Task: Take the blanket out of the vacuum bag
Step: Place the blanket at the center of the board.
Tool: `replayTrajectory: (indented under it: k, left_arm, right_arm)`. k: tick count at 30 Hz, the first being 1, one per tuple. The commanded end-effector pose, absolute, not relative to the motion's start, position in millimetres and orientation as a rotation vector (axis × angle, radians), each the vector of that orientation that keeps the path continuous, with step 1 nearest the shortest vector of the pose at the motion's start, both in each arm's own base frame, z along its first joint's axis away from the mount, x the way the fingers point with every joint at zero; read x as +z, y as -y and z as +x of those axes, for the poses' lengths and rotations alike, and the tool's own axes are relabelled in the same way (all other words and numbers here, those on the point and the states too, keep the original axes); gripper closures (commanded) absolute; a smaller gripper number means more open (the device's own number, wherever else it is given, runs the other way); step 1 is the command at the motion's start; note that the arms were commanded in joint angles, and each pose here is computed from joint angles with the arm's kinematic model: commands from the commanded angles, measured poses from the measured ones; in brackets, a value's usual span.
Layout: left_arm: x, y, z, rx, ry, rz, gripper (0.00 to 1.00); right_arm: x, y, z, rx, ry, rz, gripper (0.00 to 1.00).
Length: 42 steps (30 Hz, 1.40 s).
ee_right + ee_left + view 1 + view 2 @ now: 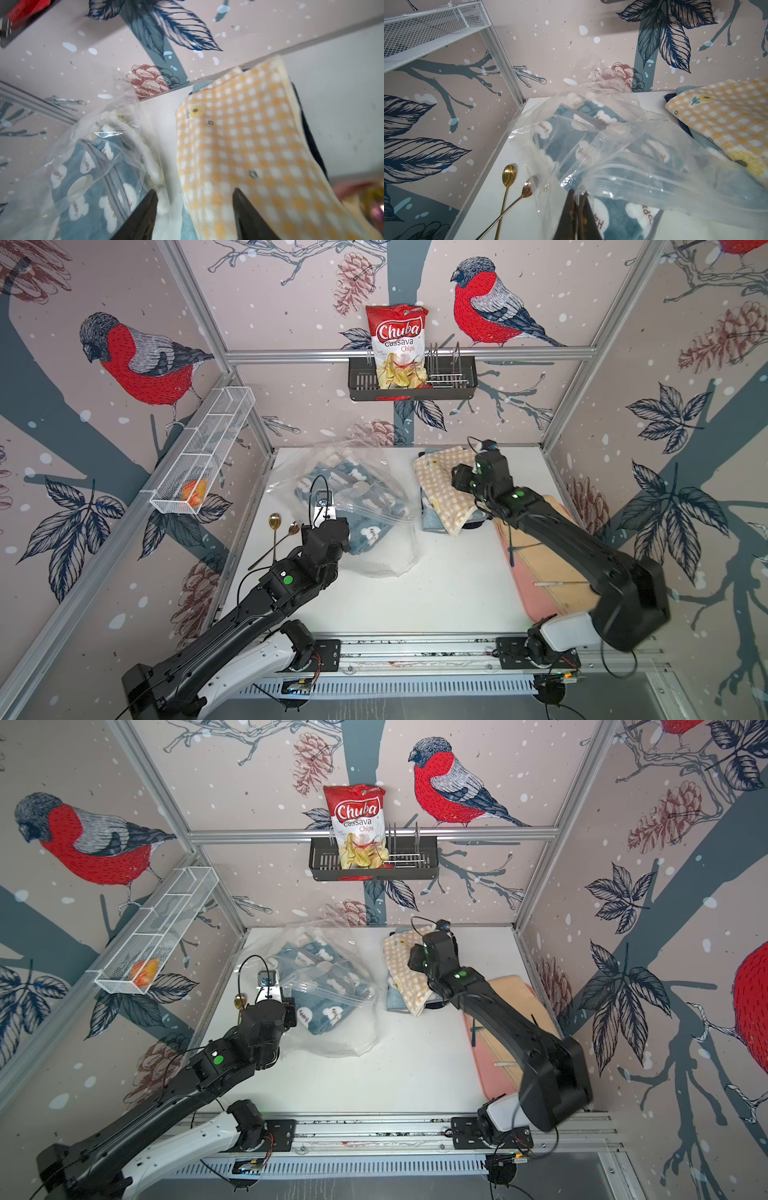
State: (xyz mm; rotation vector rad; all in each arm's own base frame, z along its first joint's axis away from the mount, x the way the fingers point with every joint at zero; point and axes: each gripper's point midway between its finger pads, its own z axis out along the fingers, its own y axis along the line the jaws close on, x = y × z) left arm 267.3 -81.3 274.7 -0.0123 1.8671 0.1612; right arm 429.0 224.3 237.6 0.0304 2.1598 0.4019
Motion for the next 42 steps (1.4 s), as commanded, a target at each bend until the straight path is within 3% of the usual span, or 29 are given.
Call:
replayTrajectory:
  k: [1,4,7,15,21,24,28,31,35,42]
  left_arm:
    - [280,74,267,0.182,-1.839,-0.057,1.0]
    - [278,76,269,0.18,-1.847,-0.046,1.0]
    - [278,79,270,0.173,-1.853,-0.033,1.0]
    - [274,83,271,0.16,-1.861,-0.013,1.0]
    - [275,85,271,0.148,-1.859,-0.006,1.0]
    - [274,86,271,0.148,-1.861,0.001,1.0]
    - [274,86,272,0.148,-1.858,0.0,1.0]
    - [274,86,272,0.147,-1.858,0.0,1.0]
    - [273,86,272,0.15,-1.858,0.005,1.0]
    - [271,90,274,0.152,-1.869,0.02,1.0]
  right_arm:
    - [208,-254,452,0.185,-2.265,-0.249,0.46]
    - [170,-282,486,0.089,-2.343,-0.366,0.56]
    - [137,-300,511,-0.012,-2.381,-0.436,0.58]
    - [96,-320,545,-0.142,-2.341,-0.485,0.33]
    - [71,-300,548,-0.342,-2.325,-0.492,0.29]
    - [64,-292,550,-0.417,-2.318,-0.477,0.36]
    - [80,-290,554,-0.362,-2.304,-0.375,0.69]
    - [101,-287,557,-0.286,-2.274,-0.295,0.83]
    - [129,-277,557,-0.193,-2.227,-0.199,0.94]
    - [156,-257,564,-0.081,-2.182,-0.093,0.97]
